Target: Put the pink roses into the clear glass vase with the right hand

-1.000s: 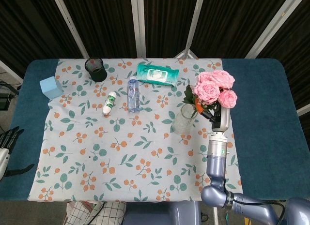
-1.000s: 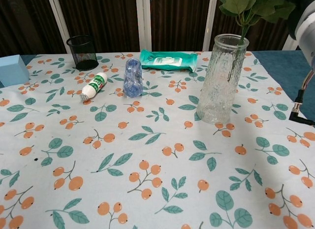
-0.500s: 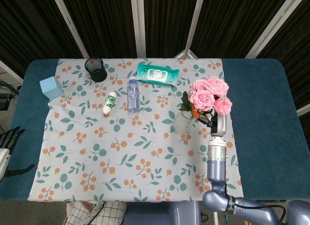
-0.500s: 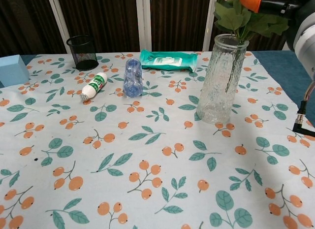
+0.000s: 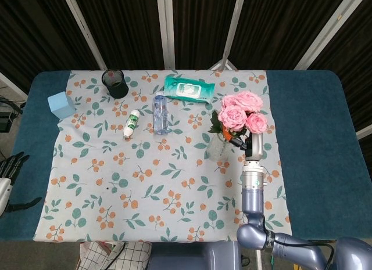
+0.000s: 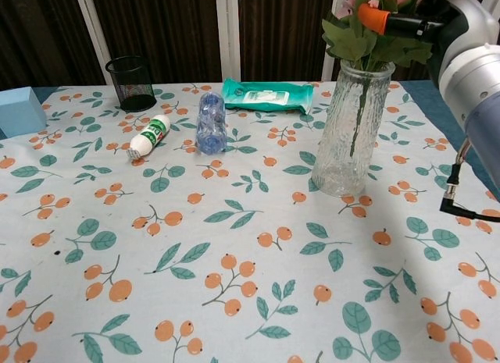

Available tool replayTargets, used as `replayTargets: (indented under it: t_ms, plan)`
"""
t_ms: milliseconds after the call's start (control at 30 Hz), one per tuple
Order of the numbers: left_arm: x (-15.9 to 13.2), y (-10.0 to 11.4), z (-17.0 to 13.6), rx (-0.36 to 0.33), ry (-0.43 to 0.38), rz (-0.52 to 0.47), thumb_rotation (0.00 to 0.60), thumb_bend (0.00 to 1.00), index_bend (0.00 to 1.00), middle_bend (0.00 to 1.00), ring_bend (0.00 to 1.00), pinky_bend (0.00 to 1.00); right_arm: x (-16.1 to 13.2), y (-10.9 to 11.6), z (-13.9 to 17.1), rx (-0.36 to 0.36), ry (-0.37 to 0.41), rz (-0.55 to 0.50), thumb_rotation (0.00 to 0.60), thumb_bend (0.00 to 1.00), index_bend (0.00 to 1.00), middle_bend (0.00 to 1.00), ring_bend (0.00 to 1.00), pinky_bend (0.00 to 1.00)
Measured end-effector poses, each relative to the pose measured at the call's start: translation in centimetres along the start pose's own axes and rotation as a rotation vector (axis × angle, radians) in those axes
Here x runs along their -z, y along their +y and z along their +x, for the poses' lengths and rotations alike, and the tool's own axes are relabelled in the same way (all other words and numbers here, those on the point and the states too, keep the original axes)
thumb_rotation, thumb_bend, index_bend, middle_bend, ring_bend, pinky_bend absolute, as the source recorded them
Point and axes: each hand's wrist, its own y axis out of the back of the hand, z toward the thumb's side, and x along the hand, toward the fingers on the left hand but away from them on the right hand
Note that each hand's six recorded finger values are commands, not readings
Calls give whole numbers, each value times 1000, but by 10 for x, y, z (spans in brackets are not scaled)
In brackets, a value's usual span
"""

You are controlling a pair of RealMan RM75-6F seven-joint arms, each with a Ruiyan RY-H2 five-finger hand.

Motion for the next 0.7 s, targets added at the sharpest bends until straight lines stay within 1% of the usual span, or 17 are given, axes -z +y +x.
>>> replayTargets:
  t_ms: [233, 367, 433, 533, 600, 700]
  plan:
    - [1, 0, 0, 4, 3, -5, 600, 0, 0, 0, 0, 0, 9, 2, 3, 3, -17, 3, 600, 367, 264, 362, 197, 163]
    - [0, 0, 0, 4, 3, -3, 600, 0, 0, 0, 0, 0, 12, 6, 4, 7, -25, 6, 600, 368, 227, 336, 178, 158]
    - [0, 0, 0, 3, 2, -2, 600, 0, 0, 0, 0, 0, 13, 7, 5, 4, -27, 10, 600, 367, 189, 308, 157, 151]
    - [0, 0, 0, 3, 2, -3, 600, 0, 0, 0, 0, 0, 15, 7, 9, -9, -27, 23, 600, 368, 82, 245, 106, 125]
    - [0, 0, 0, 2, 2, -3, 600, 0, 0, 0, 0, 0, 14, 7, 11, -22, -28, 31, 600, 367, 10, 182, 62, 94]
    - [-1, 0, 0, 1, 1, -4, 600, 0, 0, 0, 0, 0, 11, 7, 12, -41, -22, 41, 600, 339, 0, 111, 15, 57]
